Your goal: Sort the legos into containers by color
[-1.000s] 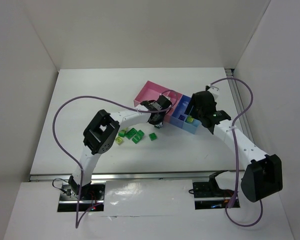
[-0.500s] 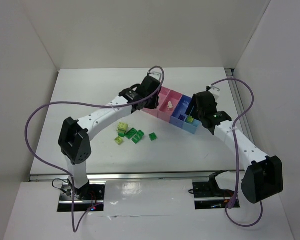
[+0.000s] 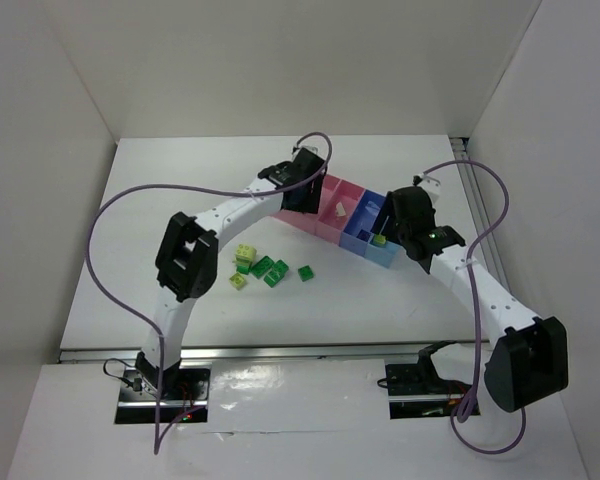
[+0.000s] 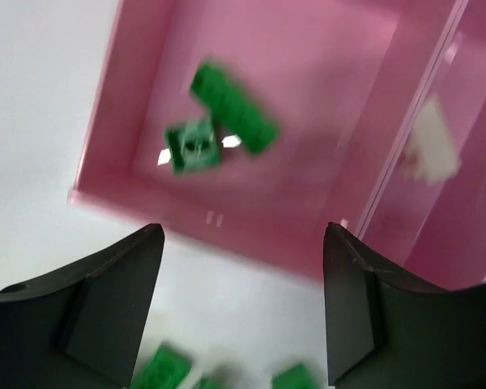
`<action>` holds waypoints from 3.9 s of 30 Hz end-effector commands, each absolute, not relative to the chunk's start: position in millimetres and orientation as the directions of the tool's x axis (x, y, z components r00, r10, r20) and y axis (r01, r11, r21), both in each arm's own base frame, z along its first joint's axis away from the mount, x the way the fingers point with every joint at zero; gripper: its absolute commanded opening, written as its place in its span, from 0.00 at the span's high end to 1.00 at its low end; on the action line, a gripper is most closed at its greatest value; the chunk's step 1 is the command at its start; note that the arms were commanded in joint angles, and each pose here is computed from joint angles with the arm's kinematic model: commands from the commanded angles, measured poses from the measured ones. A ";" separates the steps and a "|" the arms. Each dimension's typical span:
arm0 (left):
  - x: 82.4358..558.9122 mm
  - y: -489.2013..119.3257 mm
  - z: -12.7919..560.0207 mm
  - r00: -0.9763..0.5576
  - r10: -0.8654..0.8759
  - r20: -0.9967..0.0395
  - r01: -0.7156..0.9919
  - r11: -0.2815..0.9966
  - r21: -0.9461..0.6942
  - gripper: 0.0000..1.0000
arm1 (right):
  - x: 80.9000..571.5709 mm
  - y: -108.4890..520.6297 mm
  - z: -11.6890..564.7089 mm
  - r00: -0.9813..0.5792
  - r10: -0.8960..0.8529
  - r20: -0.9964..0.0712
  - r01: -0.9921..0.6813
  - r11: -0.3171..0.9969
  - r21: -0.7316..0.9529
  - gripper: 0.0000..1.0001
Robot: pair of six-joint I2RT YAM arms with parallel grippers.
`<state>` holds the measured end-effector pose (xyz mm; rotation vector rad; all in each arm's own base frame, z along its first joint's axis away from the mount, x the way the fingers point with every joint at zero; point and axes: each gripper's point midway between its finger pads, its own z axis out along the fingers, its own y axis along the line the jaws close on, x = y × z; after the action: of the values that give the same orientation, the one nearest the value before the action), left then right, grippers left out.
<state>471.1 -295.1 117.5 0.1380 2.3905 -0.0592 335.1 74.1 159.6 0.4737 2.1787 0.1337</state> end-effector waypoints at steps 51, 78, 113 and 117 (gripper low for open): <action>361.6 -299.3 132.8 -0.778 -0.255 -0.574 -0.232 0.966 -0.115 0.71 | 321.4 71.2 150.3 -0.568 0.373 -0.734 0.281 0.926 0.253 0.25; 411.6 -268.6 156.7 -0.727 -0.030 -0.686 0.002 0.999 -0.046 0.30 | 313.8 69.9 158.4 -0.558 0.392 -0.732 0.288 0.918 0.273 0.25; 291.4 -341.9 76.9 -0.867 0.293 -0.402 0.361 0.927 -0.104 0.34 | 319.1 88.4 155.5 -0.585 0.371 -0.722 0.252 0.928 0.273 0.25; 311.2 -304.5 87.3 -0.861 0.247 -0.445 0.289 0.957 -0.027 0.29 | 316.9 85.6 159.7 -0.577 0.364 -0.731 0.251 0.931 0.266 0.25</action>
<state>292.6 -335.2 68.5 0.4812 2.6978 -0.2117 311.3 84.8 141.5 0.4288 2.2685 0.1589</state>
